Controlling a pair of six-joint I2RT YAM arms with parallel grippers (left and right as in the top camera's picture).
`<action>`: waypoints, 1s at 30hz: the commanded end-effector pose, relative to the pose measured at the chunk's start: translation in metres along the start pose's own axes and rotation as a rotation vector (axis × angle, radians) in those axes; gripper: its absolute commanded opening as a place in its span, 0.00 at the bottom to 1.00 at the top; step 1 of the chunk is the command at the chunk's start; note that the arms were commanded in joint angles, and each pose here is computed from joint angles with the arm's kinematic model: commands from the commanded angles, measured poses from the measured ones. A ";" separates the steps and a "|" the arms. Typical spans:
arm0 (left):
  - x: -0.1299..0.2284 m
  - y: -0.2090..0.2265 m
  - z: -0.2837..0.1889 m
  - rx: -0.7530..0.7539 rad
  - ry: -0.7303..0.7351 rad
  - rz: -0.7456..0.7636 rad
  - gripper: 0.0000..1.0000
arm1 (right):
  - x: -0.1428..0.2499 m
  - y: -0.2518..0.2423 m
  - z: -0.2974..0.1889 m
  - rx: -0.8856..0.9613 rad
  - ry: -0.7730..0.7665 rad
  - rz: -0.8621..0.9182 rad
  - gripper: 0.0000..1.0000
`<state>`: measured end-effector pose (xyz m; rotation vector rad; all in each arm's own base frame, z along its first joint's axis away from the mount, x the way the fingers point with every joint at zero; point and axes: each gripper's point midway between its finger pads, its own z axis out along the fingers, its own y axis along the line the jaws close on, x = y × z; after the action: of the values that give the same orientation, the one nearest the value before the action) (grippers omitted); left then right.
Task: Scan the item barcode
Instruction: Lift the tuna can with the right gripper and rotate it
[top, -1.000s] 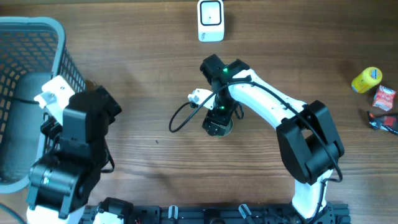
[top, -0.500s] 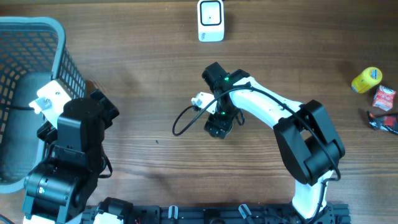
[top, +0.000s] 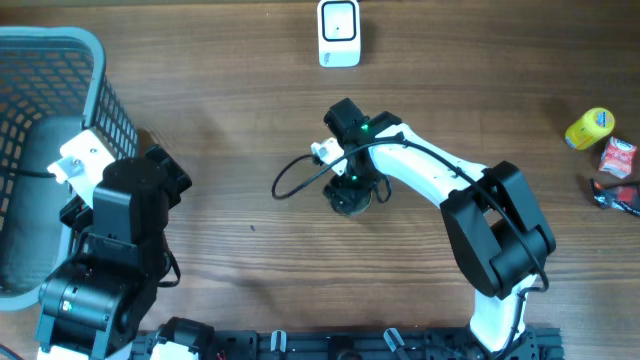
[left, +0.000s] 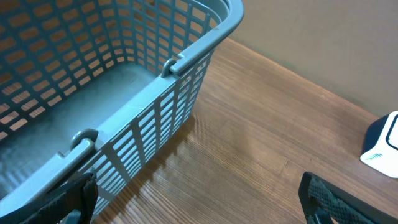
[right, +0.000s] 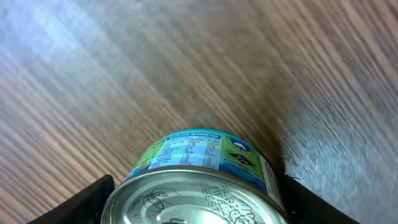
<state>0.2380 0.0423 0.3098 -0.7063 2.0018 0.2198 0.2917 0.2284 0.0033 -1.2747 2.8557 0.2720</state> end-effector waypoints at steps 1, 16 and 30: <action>-0.002 0.001 -0.001 0.004 -0.004 -0.026 1.00 | 0.009 -0.001 0.009 0.004 0.033 0.471 0.65; 0.001 -0.002 -0.001 0.024 0.012 -0.025 1.00 | -0.007 0.022 0.007 -0.138 0.098 1.839 0.93; 0.005 -0.002 -0.001 0.027 0.027 -0.017 1.00 | -0.012 0.014 0.008 -0.122 0.039 1.759 1.00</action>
<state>0.2377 0.0370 0.3053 -0.6972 2.0306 0.1859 0.2944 0.2579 0.0083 1.6450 2.9092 0.4038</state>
